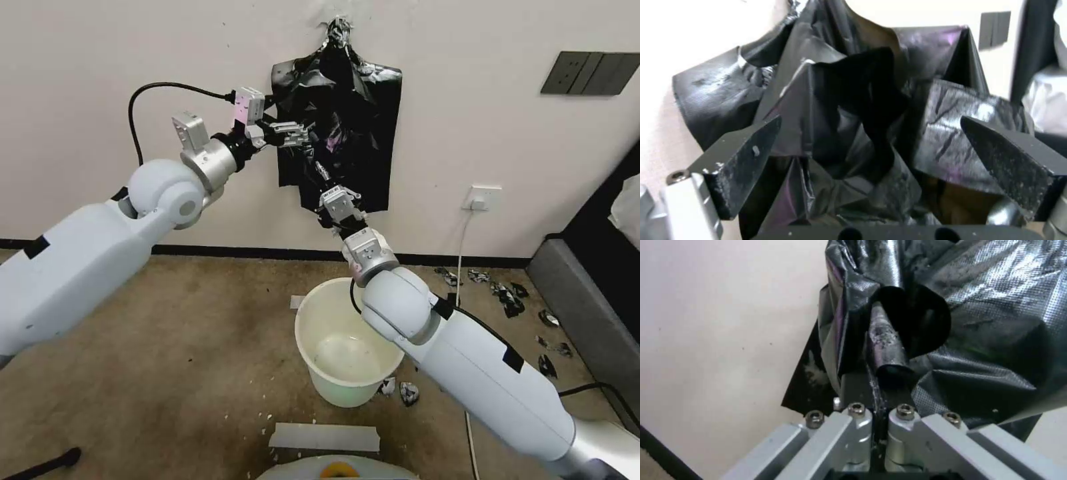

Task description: Place a trash bag onto the trash bin.

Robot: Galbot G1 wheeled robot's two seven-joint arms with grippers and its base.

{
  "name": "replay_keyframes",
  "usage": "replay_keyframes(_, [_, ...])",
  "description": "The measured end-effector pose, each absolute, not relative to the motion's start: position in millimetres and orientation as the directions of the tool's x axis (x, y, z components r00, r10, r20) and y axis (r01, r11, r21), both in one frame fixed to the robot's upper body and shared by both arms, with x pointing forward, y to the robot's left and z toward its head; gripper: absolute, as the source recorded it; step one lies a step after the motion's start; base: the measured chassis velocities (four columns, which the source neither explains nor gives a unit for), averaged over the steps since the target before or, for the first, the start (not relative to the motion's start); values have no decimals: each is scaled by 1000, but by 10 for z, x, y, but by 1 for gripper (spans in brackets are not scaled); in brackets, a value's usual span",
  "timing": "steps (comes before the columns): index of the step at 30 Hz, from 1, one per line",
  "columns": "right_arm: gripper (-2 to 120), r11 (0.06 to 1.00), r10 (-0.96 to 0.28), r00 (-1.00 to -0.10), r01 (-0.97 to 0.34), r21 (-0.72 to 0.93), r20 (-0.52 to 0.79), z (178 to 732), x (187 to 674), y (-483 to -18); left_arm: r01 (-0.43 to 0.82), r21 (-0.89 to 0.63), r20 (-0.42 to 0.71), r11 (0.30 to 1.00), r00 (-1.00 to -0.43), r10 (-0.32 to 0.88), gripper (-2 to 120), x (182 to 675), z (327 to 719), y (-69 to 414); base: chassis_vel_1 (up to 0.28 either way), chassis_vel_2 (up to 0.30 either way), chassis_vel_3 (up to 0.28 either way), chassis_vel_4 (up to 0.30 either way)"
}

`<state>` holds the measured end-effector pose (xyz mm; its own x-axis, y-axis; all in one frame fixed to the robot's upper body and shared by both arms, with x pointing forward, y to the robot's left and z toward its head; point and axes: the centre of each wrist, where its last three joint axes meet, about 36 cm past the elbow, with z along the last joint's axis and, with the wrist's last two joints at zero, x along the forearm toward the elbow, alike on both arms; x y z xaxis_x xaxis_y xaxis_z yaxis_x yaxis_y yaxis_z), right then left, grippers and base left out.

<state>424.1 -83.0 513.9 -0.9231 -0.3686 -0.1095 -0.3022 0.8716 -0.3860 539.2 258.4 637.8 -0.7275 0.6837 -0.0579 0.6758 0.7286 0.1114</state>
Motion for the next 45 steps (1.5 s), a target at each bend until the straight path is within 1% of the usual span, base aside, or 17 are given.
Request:
replay_keyframes(4, [0,874,-365,-924,-299,-384,-113,5147,4246,-839,673,142,-15,726,-732,681,100,5438,6492,2579,0,0,0,0])
replay_keyframes(7, [0,875,-364,-925,-298,-382,-111,5140,4238,-844,662,187,48,726,-744,667,100,5466,6643,2569,0,0,0,0])
replay_keyframes(8, [0,875,-364,-925,-298,-382,-111,5140,4238,-844,662,187,48,726,-744,667,100,5466,6643,2569,0,0,0,0])
replay_keyframes(10, [0,876,-361,-926,-297,-380,-111,5135,4232,-857,658,213,82,722,-748,658,100,5508,6752,2532,0,0,0,0])
replay_keyframes(18, [0,879,-356,-927,-290,-379,-115,5148,4231,-883,668,237,127,706,-742,659,99,5621,6816,2361,0,0,0,0])
replay_keyframes(24, [0,882,-347,-931,-283,-376,-113,5142,4206,-933,661,255,169,706,-749,640,93,5686,6863,2234,0,0,0,0])
replay_keyframes(27, [0,886,-340,-934,-278,-372,-112,5132,4182,-974,648,277,215,710,-762,611,89,5752,6871,2150,0,0,0,0])
replay_keyframes(30, [0,887,-339,-934,-276,-370,-116,5144,4170,-989,648,288,240,705,-762,602,88,5790,6847,2106,0,0,0,0])
replay_keyframes(35, [0,889,-335,-935,-271,-370,-119,5154,4166,-1016,657,295,259,693,-754,604,89,5838,6816,2019,0,0,0,0])
replay_keyframes(38, [0,892,-324,-939,-262,-367,-116,5144,4146,-1071,672,297,265,678,-740,618,95,5892,6814,1873,0,0,0,0])
replay_keyframes(41, [0,894,-318,-941,-258,-366,-114,5132,4133,-1105,676,300,271,673,-737,620,97,5939,6805,1797,0,0,0,0])
replay_keyframes(42, [0,895,-316,-942,-256,-365,-115,5131,4129,-1116,678,303,274,670,-735,620,93,5955,6803,1767,0,0,0,0])
replay_keyframes(43, [0,895,-316,-942,-256,-365,-115,5131,4129,-1116,678,303,274,670,-735,620,93,5955,6803,1767,0,0,0,0])
replay_keyframes(45, [0,897,-312,-943,-251,-363,-119,5137,4122,-1140,683,306,277,664,-731,624,85,5975,6799,1707,0,0,0,0])
